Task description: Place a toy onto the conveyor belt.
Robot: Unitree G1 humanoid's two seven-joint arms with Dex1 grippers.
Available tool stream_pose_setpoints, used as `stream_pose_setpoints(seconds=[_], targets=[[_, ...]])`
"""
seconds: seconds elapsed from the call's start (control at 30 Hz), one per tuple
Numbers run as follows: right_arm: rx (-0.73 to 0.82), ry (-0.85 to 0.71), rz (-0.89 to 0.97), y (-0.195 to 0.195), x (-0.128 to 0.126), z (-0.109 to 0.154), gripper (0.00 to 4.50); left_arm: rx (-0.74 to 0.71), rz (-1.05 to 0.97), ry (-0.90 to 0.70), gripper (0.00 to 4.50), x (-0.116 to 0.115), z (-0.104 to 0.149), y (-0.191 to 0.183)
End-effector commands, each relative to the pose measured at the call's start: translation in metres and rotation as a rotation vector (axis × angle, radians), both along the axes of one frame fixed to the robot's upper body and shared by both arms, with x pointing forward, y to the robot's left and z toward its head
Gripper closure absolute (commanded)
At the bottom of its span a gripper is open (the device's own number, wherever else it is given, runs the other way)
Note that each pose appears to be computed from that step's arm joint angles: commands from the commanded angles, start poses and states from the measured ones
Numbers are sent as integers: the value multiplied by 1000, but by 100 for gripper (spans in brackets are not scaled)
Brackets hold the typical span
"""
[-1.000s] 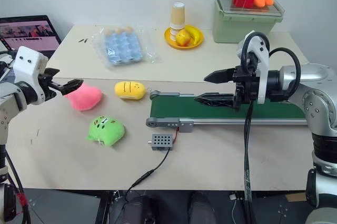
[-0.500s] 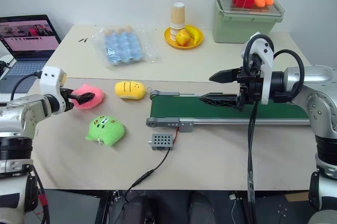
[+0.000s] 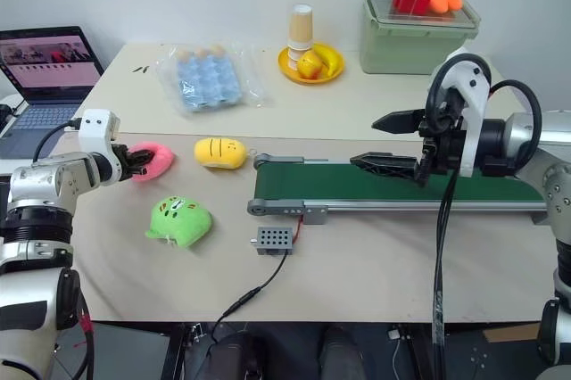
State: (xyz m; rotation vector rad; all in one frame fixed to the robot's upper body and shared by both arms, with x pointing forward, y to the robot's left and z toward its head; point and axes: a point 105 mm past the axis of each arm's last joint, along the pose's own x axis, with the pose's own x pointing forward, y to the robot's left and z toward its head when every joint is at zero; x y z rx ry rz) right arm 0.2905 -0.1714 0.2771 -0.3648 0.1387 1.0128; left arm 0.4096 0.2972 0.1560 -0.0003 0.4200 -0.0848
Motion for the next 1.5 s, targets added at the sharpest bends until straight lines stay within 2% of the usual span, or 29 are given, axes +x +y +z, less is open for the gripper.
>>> stream_pose_setpoints(seconds=[0.03, 0.17, 0.23, 0.27, 0.33, 0.43, 0.5, 0.6, 0.73, 0.9, 1.03, 1.17, 1.3, 1.5], targets=[[-10, -67, -7, -4, -5, 14, 0, -60, 39, -42, 327, 2, 21, 0], [-12, -66, -8, -6, -5, 13, 0, -79, 60, -123, 327, 2, 57, 0], [-9, -57, -17, -8, -5, 10, 0, -143, 20, -237, 327, 2, 105, -13], [-8, -54, -20, -8, -5, 8, 0, -164, 0, -269, 327, 1, 118, -19], [12, -30, -21, -8, -5, 4, 0, -211, -88, -311, 327, -1, 141, -41], [42, -9, -52, -8, 1, -7, 0, -343, -313, -322, 327, -12, 168, -98], [64, -10, -67, -5, 4, -11, 0, -395, -414, -312, 327, -19, 177, -126], [113, -24, -87, 2, 9, -10, 0, -444, -540, -277, 327, -30, 177, -160], [168, -40, -97, 14, 10, -8, 0, -427, -647, -190, 327, -38, 145, -193], [275, -1, -90, 30, 7, -7, 0, -380, -730, -163, 327, -48, 129, -219], [395, 135, -91, 46, 7, -13, 0, 43, -777, -283, 327, -46, 110, -227], [592, 309, -203, 40, 24, -21, 0, 92, -876, -426, 327, -54, 123, -239], [846, 482, -226, 45, 30, -20, 0, 31, -894, -516, 327, -55, 137, -245], [909, 599, -301, 49, 34, -21, 0, -21, -919, -546, 327, -61, 138, -253]])
